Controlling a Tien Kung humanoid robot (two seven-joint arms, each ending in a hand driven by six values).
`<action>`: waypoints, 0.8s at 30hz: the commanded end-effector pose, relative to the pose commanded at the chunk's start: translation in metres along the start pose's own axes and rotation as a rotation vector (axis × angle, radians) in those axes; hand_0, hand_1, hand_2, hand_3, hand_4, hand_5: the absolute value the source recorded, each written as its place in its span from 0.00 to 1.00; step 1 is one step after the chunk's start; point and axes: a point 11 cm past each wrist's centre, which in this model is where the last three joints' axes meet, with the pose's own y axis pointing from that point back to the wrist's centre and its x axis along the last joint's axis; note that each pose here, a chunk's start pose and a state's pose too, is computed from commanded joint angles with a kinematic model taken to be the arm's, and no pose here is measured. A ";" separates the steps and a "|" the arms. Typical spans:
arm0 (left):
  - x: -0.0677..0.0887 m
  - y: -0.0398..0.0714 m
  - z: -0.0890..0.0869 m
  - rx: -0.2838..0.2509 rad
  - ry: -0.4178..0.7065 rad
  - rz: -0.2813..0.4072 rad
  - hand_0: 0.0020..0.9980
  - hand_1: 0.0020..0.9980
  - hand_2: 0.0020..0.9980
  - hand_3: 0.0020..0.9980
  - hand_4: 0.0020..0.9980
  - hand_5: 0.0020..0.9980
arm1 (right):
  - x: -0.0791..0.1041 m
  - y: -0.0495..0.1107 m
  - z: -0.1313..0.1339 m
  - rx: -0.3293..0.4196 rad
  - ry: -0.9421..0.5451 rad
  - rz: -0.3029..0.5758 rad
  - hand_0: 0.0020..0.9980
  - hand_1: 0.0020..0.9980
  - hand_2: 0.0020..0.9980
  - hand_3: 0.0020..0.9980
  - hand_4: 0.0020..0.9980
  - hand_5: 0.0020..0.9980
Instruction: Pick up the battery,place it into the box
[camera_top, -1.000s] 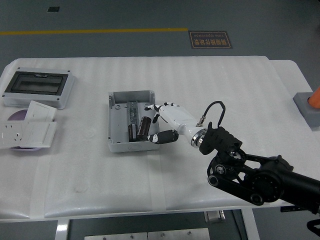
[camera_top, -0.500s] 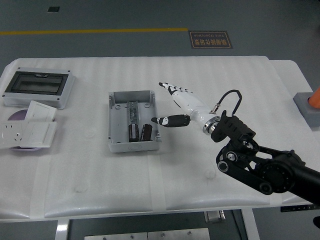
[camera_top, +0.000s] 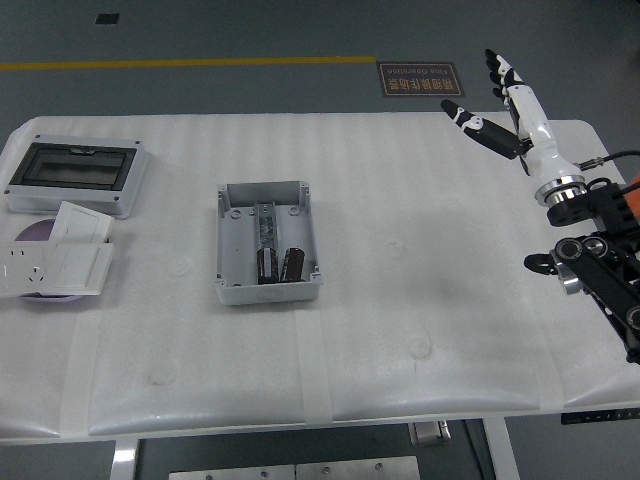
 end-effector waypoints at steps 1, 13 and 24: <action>0.000 0.000 0.000 0.000 0.000 0.000 0.66 0.66 0.62 0.54 0.40 0.43 | 0.010 0.002 0.003 0.000 -0.043 0.030 0.97 0.87 0.88 0.96 0.92 0.54; 0.006 0.001 0.001 0.001 -0.001 0.008 0.66 0.66 0.62 0.54 0.39 0.43 | 0.081 0.038 0.040 -0.064 -0.306 0.281 0.87 0.84 0.85 0.90 0.91 0.54; 0.002 0.000 -0.003 0.010 -0.002 0.002 0.66 0.66 0.62 0.54 0.39 0.42 | 0.101 0.053 0.044 -0.060 -0.329 0.354 0.87 0.83 0.86 0.91 0.90 0.54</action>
